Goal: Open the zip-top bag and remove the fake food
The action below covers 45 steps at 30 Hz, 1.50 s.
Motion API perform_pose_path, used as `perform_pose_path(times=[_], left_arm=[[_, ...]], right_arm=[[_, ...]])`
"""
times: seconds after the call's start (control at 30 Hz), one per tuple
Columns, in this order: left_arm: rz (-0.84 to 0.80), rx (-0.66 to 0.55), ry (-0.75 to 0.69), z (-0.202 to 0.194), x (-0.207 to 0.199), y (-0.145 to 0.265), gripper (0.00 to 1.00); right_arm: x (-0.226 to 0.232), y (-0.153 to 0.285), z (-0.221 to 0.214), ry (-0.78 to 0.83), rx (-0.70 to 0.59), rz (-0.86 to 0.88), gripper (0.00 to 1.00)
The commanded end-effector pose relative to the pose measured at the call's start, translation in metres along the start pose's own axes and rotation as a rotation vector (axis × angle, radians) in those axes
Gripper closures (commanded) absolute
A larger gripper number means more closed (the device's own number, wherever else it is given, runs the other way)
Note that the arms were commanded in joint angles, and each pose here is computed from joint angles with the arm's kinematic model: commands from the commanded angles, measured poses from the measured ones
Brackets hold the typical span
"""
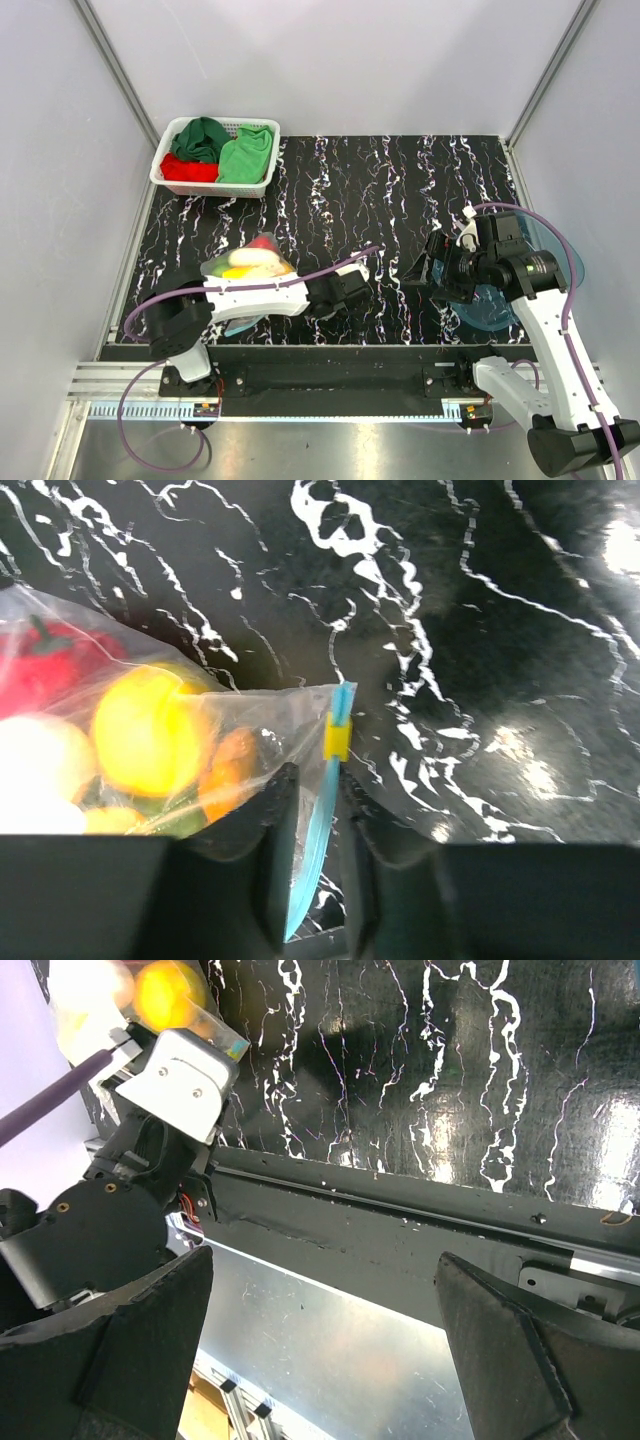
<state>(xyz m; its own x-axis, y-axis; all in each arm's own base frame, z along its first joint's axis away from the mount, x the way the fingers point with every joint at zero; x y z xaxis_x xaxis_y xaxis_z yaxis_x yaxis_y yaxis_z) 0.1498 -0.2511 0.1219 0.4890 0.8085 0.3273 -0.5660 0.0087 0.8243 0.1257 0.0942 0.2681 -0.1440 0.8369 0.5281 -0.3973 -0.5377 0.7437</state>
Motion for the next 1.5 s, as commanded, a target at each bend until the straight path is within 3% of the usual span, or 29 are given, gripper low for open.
perform_pose_path(times=[0.0,0.2,0.57,0.67,0.87,1.13,1.23,1.47], left_arm=[[0.078,-0.044,-0.022,0.008,0.005,-0.001,0.83],[-0.032,-0.084,0.023,0.027,0.004,0.025,1.0],[-0.387,-0.118,0.128,0.058,0.011,0.109,1.0],[-0.491,-0.14,0.157,0.067,0.017,0.129,1.0],[-0.735,-0.153,0.164,0.081,0.023,0.159,1.0],[-0.892,-0.206,0.222,0.102,0.054,0.178,1.0],[-0.952,-0.209,0.245,0.107,0.064,0.183,1.0],[-1.047,-0.219,0.279,0.113,0.082,0.189,1.0]], right_arm=[[0.0,0.001,-0.002,-0.007,-0.016,0.002,0.0],[0.003,0.0,0.002,0.021,-0.036,0.041,0.0],[0.016,-0.016,0.033,0.313,-0.199,0.27,0.0],[0.029,-0.018,0.04,0.411,-0.275,0.429,0.0],[0.038,-0.024,0.042,0.556,-0.324,0.616,0.0],[0.058,-0.028,0.052,0.671,-0.328,0.812,0.03],[0.065,-0.03,0.058,0.708,-0.325,0.858,0.05],[0.094,-0.048,0.073,0.768,-0.302,0.973,0.23]])
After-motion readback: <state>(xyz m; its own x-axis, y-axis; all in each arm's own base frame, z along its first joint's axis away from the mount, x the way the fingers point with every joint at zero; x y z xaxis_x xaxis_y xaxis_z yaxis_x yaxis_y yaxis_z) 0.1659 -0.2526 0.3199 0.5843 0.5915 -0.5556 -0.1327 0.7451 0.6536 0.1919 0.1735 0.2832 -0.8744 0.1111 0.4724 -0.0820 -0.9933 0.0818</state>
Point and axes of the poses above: each gripper's point midway between its finger pads, its own y axis back along the fingers, its own x axis along the line the jaws close on, z = x × y, the point moved 7 cm from there along y, back along the fingers, and after that the axes turned 14 degrees about y, right-handed, at the moved point
